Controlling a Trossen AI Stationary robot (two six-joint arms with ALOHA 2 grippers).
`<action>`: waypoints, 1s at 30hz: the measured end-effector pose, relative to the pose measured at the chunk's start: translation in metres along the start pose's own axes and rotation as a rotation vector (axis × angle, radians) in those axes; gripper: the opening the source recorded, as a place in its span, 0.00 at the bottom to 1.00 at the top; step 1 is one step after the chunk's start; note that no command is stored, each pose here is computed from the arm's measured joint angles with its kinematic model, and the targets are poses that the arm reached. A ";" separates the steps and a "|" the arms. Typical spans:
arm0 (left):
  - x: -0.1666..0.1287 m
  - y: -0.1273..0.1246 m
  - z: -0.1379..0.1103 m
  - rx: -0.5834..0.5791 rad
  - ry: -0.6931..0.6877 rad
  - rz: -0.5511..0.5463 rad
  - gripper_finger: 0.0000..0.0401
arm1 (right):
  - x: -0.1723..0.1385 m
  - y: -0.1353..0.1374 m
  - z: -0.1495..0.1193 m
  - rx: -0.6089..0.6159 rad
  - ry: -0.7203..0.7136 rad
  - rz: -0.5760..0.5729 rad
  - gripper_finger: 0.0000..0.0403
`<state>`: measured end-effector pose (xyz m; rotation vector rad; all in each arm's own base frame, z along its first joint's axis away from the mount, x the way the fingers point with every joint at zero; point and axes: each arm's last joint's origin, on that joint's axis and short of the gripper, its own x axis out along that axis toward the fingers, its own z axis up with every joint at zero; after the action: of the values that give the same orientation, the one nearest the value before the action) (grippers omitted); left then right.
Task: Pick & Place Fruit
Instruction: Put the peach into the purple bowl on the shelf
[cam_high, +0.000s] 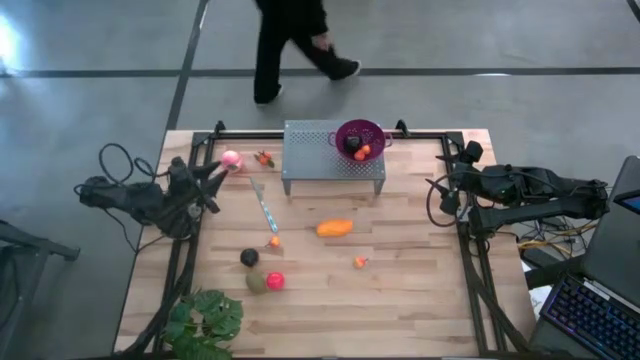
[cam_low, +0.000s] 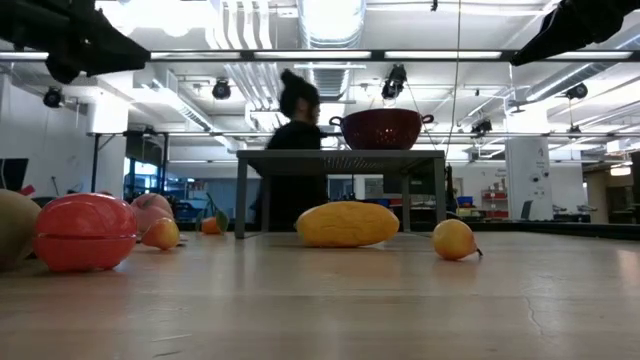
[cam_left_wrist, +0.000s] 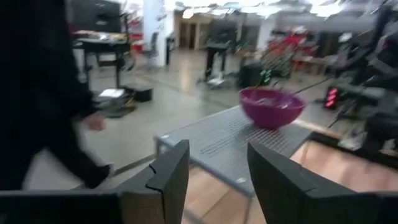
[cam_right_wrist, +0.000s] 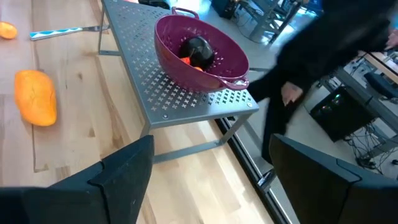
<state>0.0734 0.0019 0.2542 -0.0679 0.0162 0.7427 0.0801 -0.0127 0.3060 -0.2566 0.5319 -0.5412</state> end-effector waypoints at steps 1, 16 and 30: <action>0.000 -0.001 0.003 0.011 0.014 0.012 0.42 | 0.000 0.000 0.000 -0.001 0.000 0.000 0.80; 0.024 -0.018 0.041 0.066 0.110 0.222 0.64 | 0.000 0.000 0.000 -0.002 0.000 0.000 0.90; 0.084 -0.014 0.034 -0.022 0.358 0.402 0.71 | 0.000 0.000 0.000 -0.001 0.000 0.000 0.82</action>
<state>0.1446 0.0503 0.2856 -0.2229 0.3720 1.1244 0.0801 -0.0127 0.3060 -0.2579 0.5322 -0.5408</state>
